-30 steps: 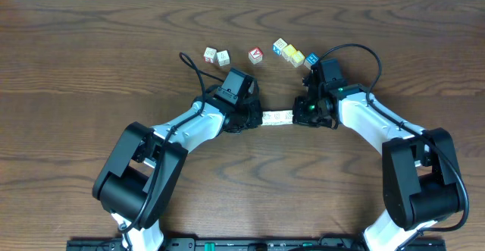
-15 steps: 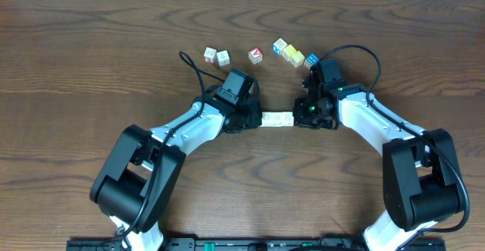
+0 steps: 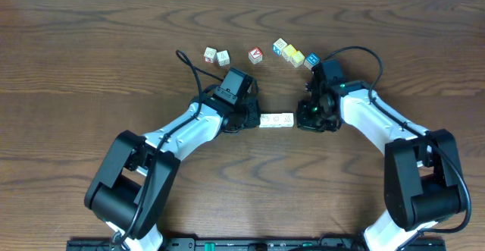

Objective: Lift 3 blocks
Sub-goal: 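Open both grippers and pull them outward away from the row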

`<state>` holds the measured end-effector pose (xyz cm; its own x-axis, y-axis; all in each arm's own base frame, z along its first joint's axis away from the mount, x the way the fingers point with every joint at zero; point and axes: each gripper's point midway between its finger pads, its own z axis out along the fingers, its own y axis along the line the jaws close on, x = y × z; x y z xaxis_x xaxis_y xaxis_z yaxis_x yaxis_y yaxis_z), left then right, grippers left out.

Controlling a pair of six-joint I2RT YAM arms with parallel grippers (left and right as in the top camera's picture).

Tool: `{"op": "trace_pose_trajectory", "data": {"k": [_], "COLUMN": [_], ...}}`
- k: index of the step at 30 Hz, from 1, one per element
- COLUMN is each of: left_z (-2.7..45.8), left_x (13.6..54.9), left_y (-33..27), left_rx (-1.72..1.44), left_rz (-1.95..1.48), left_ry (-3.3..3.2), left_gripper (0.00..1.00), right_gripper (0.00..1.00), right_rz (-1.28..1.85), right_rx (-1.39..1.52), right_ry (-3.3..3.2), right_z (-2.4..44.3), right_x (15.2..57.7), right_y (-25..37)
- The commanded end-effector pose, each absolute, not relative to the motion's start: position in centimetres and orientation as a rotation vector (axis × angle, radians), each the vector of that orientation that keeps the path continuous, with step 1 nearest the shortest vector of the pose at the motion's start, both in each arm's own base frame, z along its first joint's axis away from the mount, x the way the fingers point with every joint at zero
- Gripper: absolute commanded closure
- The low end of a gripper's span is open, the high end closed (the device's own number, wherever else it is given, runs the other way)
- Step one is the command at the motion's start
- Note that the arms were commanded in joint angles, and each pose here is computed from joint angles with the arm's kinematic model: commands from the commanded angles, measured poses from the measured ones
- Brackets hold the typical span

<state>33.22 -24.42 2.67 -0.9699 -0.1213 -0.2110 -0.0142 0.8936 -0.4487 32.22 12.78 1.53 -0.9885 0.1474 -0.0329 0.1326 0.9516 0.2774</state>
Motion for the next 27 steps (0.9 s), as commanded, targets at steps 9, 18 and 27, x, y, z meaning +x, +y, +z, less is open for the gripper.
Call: {"op": "trace_pose_trajectory", "data": {"k": [9,18,27], "left_z": [9.7,16.6,19.5], "left_x": [34.1,32.1,28.0], "left_y": [-18.2,-14.7,-9.4], "left_rx": [-0.195,-0.245,-0.334], "left_rz": [-0.565,-0.572,-0.336], "left_ry": [2.717,2.592,2.549], "left_gripper": [0.46,0.32,0.30], "right_gripper": [0.55,0.31,0.01], "right_rz": [0.274,0.303,0.217], "right_rx": [0.330,0.223,0.044], "right_ry": [2.984,2.902,2.789], "right_z": [7.4,14.4,19.9], "right_x": [33.5,29.4,23.5], "right_y": [8.9,8.8,10.0]}}
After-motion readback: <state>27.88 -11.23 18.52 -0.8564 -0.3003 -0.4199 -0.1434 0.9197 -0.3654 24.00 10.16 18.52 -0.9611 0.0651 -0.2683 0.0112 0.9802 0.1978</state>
